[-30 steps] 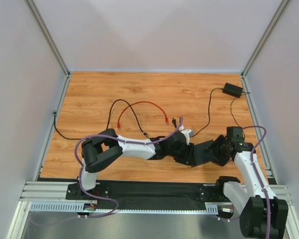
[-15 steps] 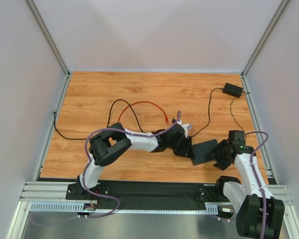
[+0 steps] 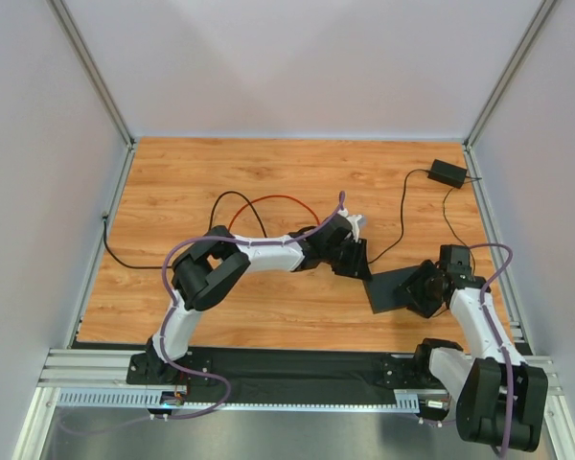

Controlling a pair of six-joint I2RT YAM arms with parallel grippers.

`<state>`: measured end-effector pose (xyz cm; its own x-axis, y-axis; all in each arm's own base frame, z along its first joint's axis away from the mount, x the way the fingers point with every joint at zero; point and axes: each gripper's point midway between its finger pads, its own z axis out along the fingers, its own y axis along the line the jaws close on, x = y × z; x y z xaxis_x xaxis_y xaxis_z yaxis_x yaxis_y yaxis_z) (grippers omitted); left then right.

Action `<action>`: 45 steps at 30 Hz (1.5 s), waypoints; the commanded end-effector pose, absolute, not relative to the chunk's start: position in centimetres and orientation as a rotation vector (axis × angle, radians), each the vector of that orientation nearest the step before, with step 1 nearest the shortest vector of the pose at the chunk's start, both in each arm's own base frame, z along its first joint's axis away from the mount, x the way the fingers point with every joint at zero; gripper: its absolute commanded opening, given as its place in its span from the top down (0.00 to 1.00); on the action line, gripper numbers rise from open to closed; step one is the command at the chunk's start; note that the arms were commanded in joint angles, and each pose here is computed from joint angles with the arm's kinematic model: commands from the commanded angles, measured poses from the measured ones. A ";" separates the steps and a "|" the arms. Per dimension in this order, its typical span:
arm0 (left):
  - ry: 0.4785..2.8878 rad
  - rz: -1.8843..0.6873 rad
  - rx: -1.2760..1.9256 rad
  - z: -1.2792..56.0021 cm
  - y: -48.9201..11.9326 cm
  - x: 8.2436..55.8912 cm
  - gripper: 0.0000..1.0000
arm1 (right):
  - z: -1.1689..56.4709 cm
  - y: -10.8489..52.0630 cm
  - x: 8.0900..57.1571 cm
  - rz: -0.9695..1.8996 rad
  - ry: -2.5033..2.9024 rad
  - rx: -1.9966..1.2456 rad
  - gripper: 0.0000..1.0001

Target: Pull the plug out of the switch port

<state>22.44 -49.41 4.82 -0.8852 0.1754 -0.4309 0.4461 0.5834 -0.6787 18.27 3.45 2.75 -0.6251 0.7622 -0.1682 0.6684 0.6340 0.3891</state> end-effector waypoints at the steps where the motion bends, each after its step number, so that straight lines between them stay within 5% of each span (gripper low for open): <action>1: 2.440 -1.173 0.581 5.9 -49.7 24.1 0.57 | 4.9 3.8 21.3 0.512 2.487 1.002 0.40; 9: 2.331 -1.049 0.721 9.7 -49.4 26.6 0.56 | 5.8 4.5 21.5 0.568 2.503 0.974 0.39; 16: 2.066 -1.200 0.861 16.4 -49.6 25.7 0.55 | 10.2 1.5 20.8 0.343 2.401 1.017 0.37; 22: 2.034 -1.226 0.905 13.8 -50.5 22.8 0.56 | 9.4 0.3 20.0 0.220 2.452 1.114 0.39; 28: 2.275 -1.040 0.678 8.3 -47.5 22.9 0.61 | 8.4 1.1 19.5 0.271 2.444 1.161 0.41; 45: 2.298 -1.270 0.566 5.1 -50.5 22.1 0.64 | 4.9 2.9 21.2 0.424 2.463 1.178 0.41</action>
